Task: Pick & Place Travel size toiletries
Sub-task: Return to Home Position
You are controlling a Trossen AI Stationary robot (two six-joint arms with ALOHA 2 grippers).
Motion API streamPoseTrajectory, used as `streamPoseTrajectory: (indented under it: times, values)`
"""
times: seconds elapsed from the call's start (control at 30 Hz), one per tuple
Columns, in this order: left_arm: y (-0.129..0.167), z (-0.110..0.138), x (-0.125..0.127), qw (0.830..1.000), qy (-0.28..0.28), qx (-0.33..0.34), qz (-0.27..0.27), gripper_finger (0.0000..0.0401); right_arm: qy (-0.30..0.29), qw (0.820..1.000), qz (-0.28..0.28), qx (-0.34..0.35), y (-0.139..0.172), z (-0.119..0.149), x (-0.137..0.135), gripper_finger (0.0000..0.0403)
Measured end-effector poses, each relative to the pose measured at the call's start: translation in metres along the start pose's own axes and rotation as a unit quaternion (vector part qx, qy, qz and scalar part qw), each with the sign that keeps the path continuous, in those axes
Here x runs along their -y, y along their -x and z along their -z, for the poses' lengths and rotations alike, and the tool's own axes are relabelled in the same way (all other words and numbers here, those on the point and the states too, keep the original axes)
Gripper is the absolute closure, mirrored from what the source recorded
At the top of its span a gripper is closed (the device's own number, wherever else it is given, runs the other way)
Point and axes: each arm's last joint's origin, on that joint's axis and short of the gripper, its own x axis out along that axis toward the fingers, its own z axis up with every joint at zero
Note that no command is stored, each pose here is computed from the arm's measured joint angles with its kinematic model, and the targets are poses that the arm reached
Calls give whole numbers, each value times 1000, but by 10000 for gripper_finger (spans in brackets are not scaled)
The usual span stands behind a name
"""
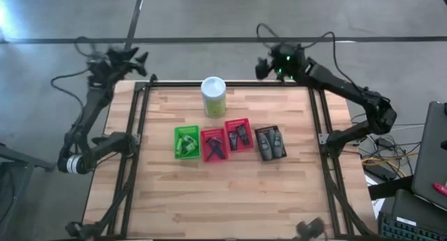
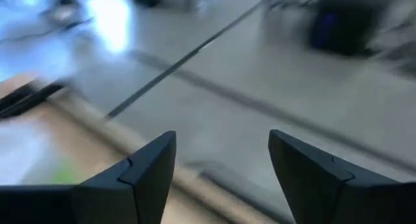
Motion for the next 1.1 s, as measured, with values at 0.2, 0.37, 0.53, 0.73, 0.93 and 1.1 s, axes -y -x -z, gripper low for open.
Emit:
streamPoseTrajectory:
  times: [0.2,0.37,0.53,0.73,0.93,1.1]
  values:
    - [4,-3,-1,992,-9,20,122,142,43,985,146,85,3,-26,25,175]
    - [-6,-1,11,988,21,18,153,142,47,980,159,110,-4,-32,45,183]
    - [-7,-16,40,977,-7,44,210,142,110,979,134,103,0,-30,32,178]
    - [23,-64,71,973,-60,115,192,142,157,969,113,151,21,-41,15,160]
    - [87,-109,84,959,-103,165,207,142,136,972,99,166,28,-43,11,144]
    - [134,-118,76,971,-178,156,31,142,126,972,100,170,30,-44,11,133]
